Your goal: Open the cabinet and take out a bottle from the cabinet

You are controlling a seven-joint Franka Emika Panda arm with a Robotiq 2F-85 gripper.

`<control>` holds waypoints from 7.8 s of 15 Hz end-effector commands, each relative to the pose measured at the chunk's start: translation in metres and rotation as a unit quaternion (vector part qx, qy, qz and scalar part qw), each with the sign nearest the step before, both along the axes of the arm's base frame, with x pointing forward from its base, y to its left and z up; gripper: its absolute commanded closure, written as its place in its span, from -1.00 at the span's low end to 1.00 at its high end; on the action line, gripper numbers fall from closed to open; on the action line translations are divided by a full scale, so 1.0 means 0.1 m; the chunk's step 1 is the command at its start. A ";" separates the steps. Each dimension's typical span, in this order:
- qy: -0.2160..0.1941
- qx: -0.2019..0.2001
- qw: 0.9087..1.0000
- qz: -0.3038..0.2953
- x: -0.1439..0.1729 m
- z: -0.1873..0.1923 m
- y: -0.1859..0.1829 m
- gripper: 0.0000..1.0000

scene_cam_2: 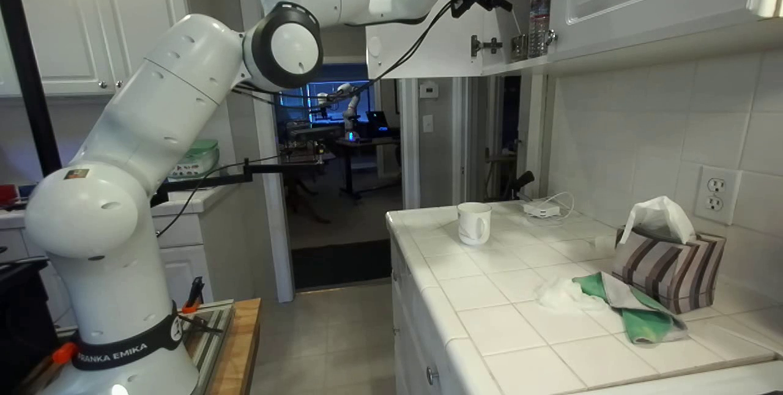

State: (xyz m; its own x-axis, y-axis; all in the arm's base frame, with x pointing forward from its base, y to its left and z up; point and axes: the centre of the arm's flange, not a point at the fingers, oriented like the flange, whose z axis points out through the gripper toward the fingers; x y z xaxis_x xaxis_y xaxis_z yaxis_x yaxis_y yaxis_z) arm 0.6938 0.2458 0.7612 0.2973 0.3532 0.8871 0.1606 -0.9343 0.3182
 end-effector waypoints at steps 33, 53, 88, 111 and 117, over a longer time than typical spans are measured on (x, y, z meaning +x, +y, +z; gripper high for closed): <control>-0.004 0.016 1.000 -0.016 -0.01 0.06 -0.18 -1.00; -0.132 0.025 0.990 -0.045 0.19 0.00 0.02 -1.00; 0.087 0.071 0.986 -0.121 -1.29 0.34 -0.28 0.80; 0.374 -0.003 0.834 -0.406 -1.74 -3.14 -2.07 0.80; 0.252 -0.070 0.825 -0.501 -1.94 -2.79 -3.11 0.80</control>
